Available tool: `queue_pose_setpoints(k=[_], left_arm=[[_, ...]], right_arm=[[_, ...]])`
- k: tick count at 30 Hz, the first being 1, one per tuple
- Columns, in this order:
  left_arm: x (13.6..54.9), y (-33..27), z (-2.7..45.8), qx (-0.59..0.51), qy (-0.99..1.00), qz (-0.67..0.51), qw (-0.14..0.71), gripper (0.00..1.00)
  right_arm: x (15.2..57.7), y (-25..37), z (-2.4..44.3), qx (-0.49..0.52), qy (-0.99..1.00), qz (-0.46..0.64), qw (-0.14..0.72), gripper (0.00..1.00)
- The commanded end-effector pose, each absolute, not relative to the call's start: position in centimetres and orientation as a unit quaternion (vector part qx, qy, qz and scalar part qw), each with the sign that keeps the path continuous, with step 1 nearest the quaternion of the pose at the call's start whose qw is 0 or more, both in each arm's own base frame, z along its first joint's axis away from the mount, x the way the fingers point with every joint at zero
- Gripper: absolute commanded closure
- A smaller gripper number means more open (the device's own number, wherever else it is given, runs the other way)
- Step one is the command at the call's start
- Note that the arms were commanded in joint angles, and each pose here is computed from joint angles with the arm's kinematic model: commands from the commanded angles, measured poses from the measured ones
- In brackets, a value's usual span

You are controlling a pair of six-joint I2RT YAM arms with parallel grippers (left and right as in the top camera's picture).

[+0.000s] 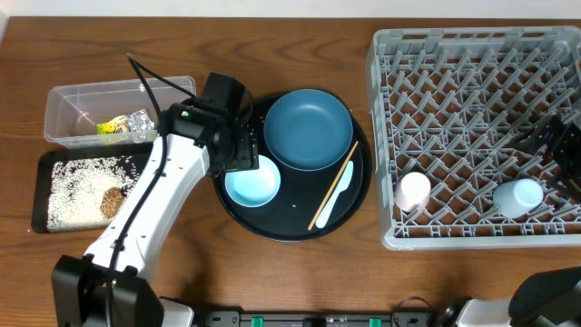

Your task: Sort waste into correct bins and load items into the dishwasher rack

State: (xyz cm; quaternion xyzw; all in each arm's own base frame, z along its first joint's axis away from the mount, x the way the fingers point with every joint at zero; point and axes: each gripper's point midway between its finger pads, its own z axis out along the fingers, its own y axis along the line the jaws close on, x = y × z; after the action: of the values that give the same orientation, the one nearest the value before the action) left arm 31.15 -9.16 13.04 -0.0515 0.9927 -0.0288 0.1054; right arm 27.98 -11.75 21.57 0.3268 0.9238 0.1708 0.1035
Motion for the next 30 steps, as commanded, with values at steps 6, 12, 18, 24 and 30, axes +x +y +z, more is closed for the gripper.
queue_pose_setpoints(k=[6,12,18,24,30], left_arm=[[31.2,-8.0,10.8,-0.068,0.995,0.008,0.077,0.21],[32.0,-5.6,10.4,-0.124,0.989,0.010,0.075,0.21],[32.7,-0.5,11.4,-0.220,0.972,-0.007,0.086,0.19],[31.2,6.9,13.3,-0.322,0.940,0.020,0.109,0.05],[27.2,15.8,14.2,-0.437,0.888,0.091,0.110,0.02]], right_arm=[[28.3,-11.4,22.2,0.316,0.926,0.174,0.116,0.01],[28.3,-11.4,22.2,0.316,0.926,0.174,0.116,0.01],[28.3,-11.4,22.2,0.316,0.926,0.174,0.116,0.01],[28.3,-11.4,22.2,0.316,0.926,0.174,0.116,0.01],[28.3,-11.4,22.2,0.316,0.926,0.174,0.116,0.01]])
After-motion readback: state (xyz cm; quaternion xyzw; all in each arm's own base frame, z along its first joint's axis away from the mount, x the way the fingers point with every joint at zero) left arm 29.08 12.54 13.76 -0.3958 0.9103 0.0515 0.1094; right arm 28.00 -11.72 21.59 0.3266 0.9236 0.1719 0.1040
